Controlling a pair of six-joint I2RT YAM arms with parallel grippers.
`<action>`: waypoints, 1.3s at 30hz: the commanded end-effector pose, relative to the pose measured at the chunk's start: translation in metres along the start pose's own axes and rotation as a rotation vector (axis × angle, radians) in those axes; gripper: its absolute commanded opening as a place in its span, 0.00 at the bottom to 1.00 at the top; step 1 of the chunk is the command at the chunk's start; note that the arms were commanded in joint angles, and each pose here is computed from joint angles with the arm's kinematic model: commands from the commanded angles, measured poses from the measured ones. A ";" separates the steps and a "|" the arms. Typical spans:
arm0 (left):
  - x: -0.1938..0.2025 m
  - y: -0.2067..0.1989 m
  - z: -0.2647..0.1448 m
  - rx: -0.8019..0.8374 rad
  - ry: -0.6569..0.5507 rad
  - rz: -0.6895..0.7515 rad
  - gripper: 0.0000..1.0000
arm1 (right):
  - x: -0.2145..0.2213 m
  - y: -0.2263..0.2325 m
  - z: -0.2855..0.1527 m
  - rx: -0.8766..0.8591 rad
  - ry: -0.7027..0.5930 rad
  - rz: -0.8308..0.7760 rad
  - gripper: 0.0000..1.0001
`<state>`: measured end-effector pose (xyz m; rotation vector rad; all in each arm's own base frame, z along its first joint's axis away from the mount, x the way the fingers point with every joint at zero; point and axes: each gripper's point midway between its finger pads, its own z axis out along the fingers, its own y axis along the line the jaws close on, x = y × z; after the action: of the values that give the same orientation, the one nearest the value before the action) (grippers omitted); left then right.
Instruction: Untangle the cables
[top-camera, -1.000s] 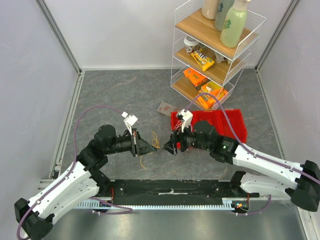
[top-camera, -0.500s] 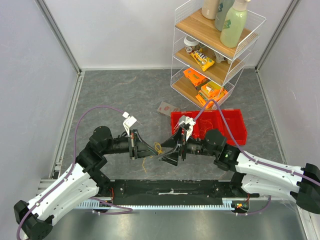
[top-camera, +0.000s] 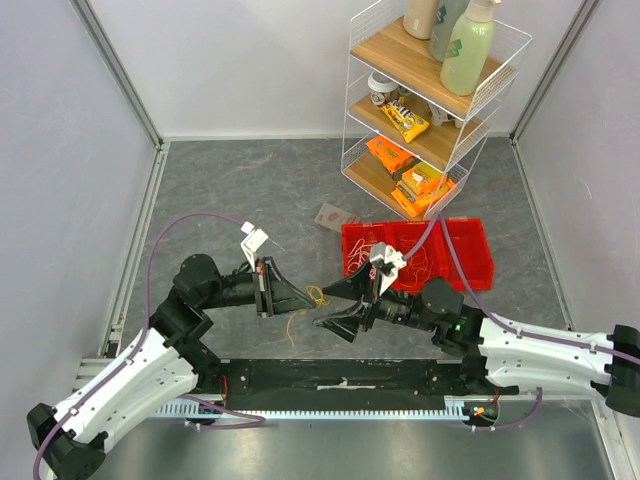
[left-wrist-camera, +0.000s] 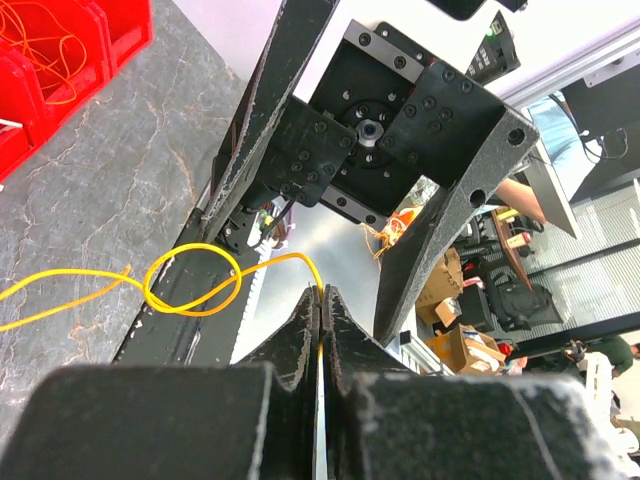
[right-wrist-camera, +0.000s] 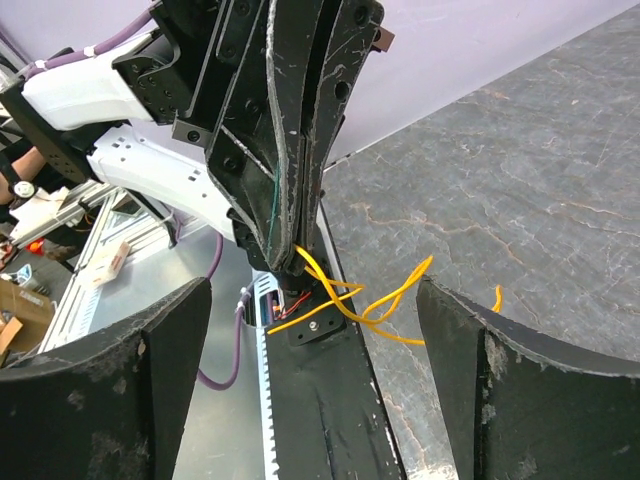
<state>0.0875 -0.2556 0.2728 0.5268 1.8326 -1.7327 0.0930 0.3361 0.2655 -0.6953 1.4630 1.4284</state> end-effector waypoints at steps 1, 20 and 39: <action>-0.011 -0.016 -0.001 0.040 -0.048 -0.013 0.02 | -0.016 0.001 0.008 0.039 -0.077 -0.049 0.91; -0.019 -0.012 -0.001 0.018 -0.108 -0.098 0.02 | -0.019 -0.003 0.037 0.249 -0.099 -0.138 0.82; -0.028 0.002 -0.004 -0.094 -0.155 -0.070 0.20 | -0.004 -0.017 0.040 0.334 -0.045 -0.107 0.00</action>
<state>0.1093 -0.2522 0.2827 0.2572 1.8337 -1.7273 0.1071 0.3746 0.2542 -0.5979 1.5507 1.1136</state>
